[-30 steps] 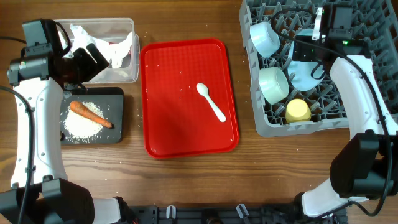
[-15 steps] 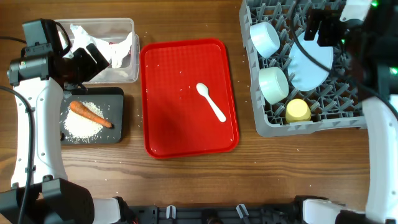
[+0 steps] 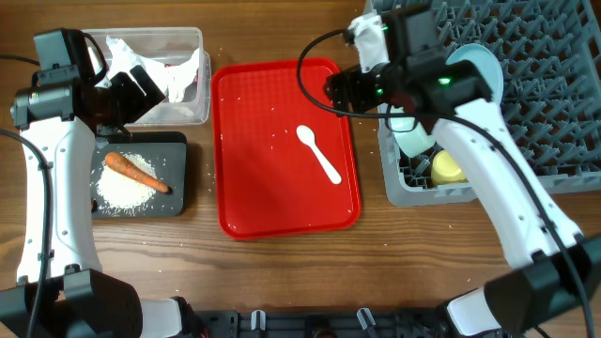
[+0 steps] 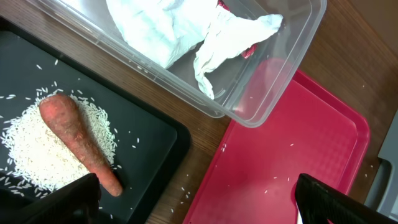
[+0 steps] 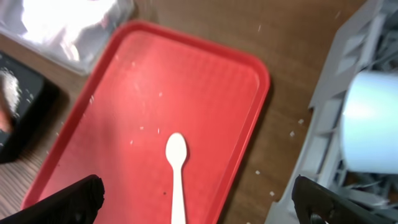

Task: Sort waste into correct bins and load items into the dishwasher rack
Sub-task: 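Move the right gripper to the white spoon on the red tray, then grasp the white spoon with the right gripper and lift it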

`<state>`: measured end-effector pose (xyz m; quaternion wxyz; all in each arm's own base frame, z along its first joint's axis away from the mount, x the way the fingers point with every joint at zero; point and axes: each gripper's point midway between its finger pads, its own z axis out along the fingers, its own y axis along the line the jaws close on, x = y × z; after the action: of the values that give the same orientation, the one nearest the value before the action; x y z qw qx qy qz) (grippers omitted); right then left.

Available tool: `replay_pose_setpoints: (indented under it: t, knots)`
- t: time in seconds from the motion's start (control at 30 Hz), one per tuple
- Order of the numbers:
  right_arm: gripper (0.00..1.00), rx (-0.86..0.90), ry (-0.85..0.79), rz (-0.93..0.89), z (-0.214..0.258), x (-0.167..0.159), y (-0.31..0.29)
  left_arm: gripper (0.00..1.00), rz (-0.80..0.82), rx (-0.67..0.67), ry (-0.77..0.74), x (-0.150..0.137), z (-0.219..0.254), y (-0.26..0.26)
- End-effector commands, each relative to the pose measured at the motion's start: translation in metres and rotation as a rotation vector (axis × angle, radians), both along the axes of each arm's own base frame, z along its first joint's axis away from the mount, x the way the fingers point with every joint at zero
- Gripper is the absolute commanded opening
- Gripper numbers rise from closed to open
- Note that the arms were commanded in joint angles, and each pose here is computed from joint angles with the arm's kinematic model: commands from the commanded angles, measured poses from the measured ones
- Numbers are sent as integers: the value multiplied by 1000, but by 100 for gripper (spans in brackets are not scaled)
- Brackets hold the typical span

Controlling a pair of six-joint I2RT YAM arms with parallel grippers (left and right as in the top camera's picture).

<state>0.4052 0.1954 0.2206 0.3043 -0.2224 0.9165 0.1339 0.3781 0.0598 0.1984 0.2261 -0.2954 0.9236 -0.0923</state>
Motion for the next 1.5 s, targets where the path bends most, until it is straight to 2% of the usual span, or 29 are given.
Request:
replay_pose_setpoints:
  t: [0.0, 0.1, 0.17, 0.37, 0.67, 1.0, 1.47]
  knots:
    - [100, -19, 66, -32, -27, 4, 5, 100, 11, -2, -14, 1, 5, 2]
    - [100, 63, 103, 56, -38, 3, 28, 100, 11, -2, -14, 1, 5, 2]
    - [99, 55, 101, 102, -48, 7, 35, 100, 11, -2, -14, 1, 5, 2]
    - [95, 4, 109, 110, -87, 25, 37, 100, 11, -2, -14, 1, 5, 2]
    - [90, -54, 171, 108, -140, 34, 36, 100, 11, -2, -14, 1, 5, 2]
    - [82, -50, 328, 226, -201, 4, 42, 100, 11, -2, -14, 1, 5, 2]
    - [69, -95, 389, 327, -239, -23, 71, 100, 11, -2, -14, 1, 5, 2]
